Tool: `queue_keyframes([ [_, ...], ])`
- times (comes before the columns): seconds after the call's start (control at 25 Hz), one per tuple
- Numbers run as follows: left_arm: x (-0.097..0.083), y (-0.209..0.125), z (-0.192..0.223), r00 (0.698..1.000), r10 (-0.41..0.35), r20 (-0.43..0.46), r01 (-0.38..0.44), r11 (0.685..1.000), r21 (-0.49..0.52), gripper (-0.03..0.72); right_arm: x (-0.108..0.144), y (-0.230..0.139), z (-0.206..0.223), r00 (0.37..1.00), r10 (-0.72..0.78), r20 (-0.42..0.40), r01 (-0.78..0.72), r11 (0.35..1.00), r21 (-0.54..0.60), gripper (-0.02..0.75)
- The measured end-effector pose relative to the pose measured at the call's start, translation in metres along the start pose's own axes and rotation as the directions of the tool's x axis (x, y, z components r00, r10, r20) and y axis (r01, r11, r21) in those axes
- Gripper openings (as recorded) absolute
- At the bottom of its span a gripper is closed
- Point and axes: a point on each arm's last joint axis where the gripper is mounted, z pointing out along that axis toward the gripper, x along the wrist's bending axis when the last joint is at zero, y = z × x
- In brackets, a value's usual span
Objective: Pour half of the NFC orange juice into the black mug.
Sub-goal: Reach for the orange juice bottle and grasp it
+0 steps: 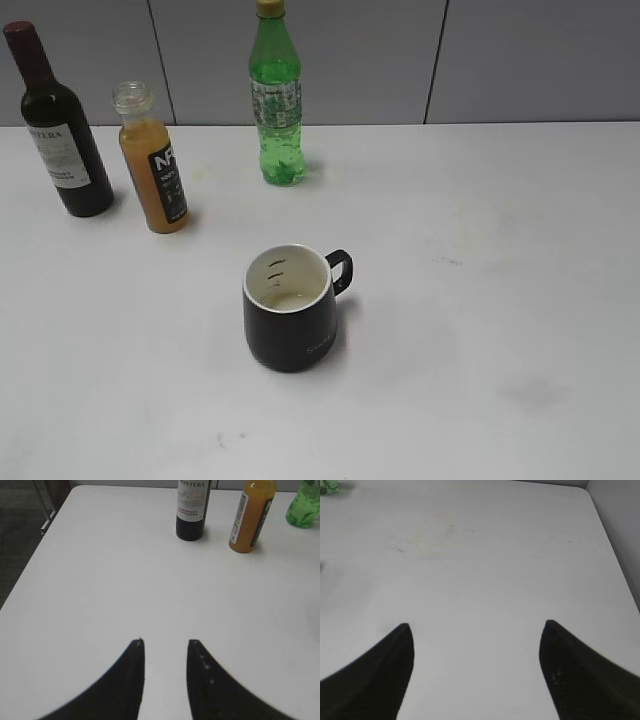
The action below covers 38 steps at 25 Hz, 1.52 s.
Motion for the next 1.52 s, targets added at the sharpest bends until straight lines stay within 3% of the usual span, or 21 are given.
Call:
queue_keyframes([
  [0.88,0.0009,0.0,0.0,1.0,0.005,-0.01,-0.005,1.0,0.0,0.249,0.0,0.0,0.0,1.0,0.0,0.0,0.0,1.0,0.0,0.593],
  [0.96,0.001,0.0002,0.0,1.0,0.006,-0.011,-0.006,1.0,-0.002,0.307,0.0,0.0,0.0,1.0,0.0,0.0,0.0,1.0,0.0,0.593],
  [1.08,0.001,0.0002,0.0,1.0,0.006,-0.011,-0.006,1.0,-0.002,0.552,0.0,0.0,0.0,1.0,0.0,0.0,0.0,1.0,0.0,0.593],
  [1.12,0.001,0.0002,0.0,1.0,0.006,-0.011,-0.006,1.0,-0.002,0.591,0.0,0.0,0.0,1.0,0.0,0.0,0.0,1.0,0.0,0.593],
  [1.24,0.0011,0.0002,0.0,1.0,0.006,-0.012,-0.006,1.0,-0.002,0.635,0.0,0.0,0.0,1.0,0.0,0.0,0.0,1.0,0.0,0.593],
  [1.52,0.0011,0.0002,0.0,1.0,0.006,-0.012,-0.006,1.0,-0.002,0.642,0.0,0.0,0.0,1.0,0.0,0.0,0.0,1.0,0.0,0.593],
])
